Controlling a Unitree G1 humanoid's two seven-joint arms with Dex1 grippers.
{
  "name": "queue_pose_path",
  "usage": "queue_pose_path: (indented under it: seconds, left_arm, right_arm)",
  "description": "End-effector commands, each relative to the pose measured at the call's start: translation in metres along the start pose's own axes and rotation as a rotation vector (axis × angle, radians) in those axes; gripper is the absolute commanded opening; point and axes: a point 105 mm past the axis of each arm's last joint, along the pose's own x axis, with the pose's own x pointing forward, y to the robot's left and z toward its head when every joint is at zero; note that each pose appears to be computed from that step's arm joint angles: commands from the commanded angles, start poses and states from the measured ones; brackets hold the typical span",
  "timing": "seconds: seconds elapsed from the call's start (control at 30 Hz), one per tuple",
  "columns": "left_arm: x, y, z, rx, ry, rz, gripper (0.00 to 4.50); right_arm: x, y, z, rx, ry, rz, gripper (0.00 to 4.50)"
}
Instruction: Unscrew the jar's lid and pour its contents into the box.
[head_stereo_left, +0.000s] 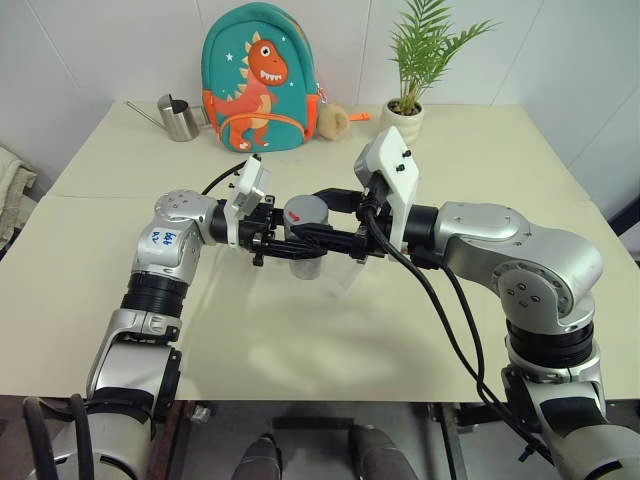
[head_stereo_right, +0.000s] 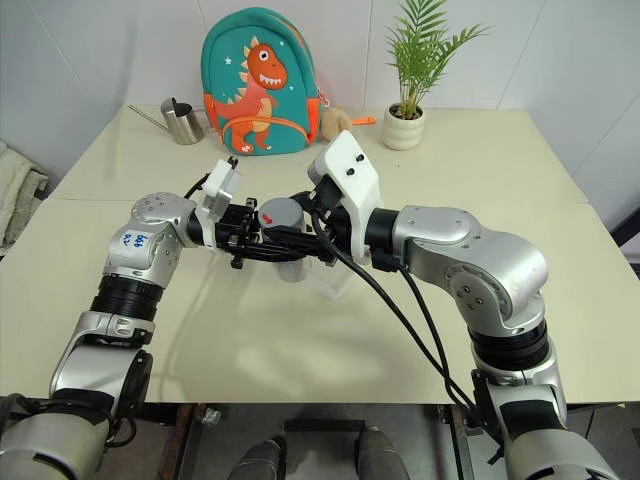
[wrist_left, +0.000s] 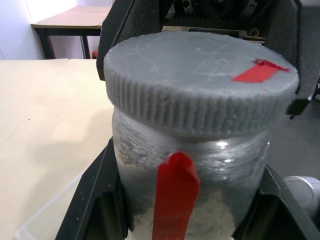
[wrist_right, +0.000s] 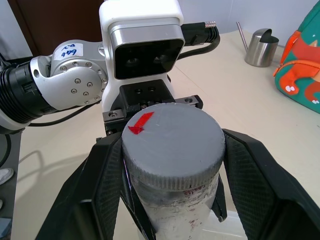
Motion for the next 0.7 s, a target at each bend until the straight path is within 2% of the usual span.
queue_pose_path:
  seconds: [0.03, 0.7]
  left_arm:
    - [0.002, 0.0, 0.013, 0.056, -0.009, -0.007, 1.93]
    - [0.002, -0.009, -0.003, 0.007, 0.042, -0.039, 1.93]
  right_arm:
    - [-0.002, 0.004, 0.019, -0.053, -0.063, 0.018, 2.75]
    - [-0.011, -0.012, 0.042, -0.105, -0.105, -0.026, 2.75]
